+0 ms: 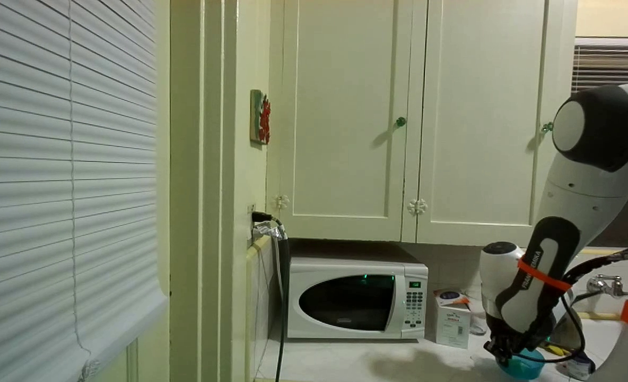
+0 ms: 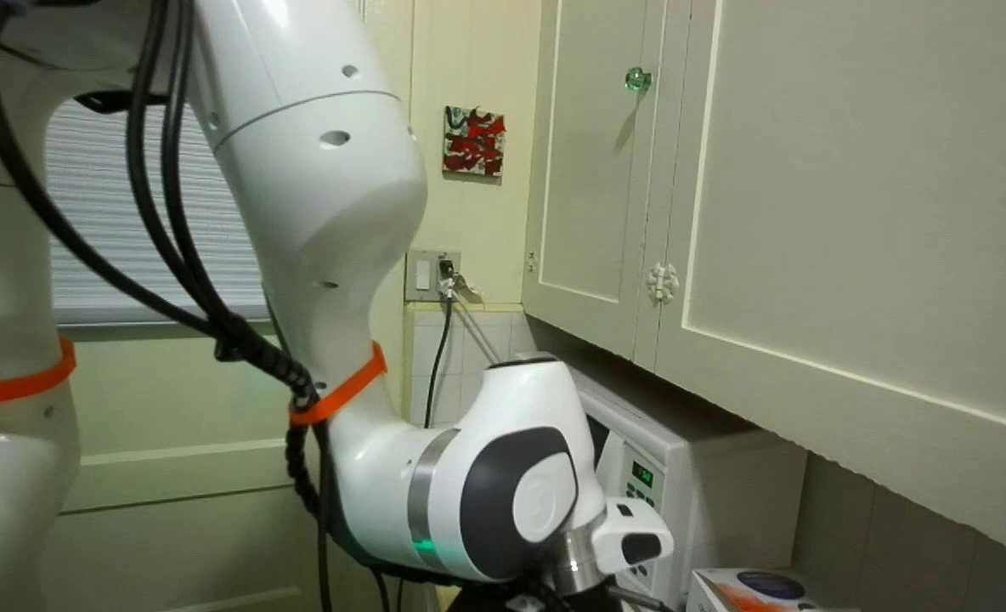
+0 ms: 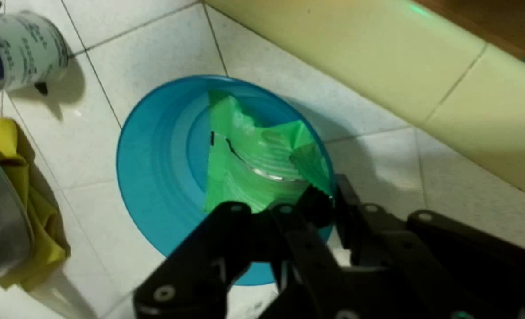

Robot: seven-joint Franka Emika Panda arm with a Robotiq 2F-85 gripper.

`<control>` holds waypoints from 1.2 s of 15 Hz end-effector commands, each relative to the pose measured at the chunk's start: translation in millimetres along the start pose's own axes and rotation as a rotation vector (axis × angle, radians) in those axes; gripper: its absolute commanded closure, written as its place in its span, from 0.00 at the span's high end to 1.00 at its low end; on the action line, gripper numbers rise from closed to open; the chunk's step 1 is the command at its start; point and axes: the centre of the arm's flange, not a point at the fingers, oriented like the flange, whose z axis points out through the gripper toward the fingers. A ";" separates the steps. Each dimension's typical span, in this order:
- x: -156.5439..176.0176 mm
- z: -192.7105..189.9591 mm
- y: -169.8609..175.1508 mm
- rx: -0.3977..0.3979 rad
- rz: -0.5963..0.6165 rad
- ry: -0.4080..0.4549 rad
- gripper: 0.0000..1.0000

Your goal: Put the bowl over the microwave

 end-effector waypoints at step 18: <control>15.1 -289.4 -75.7 -0.145 -0.412 0.131 0.02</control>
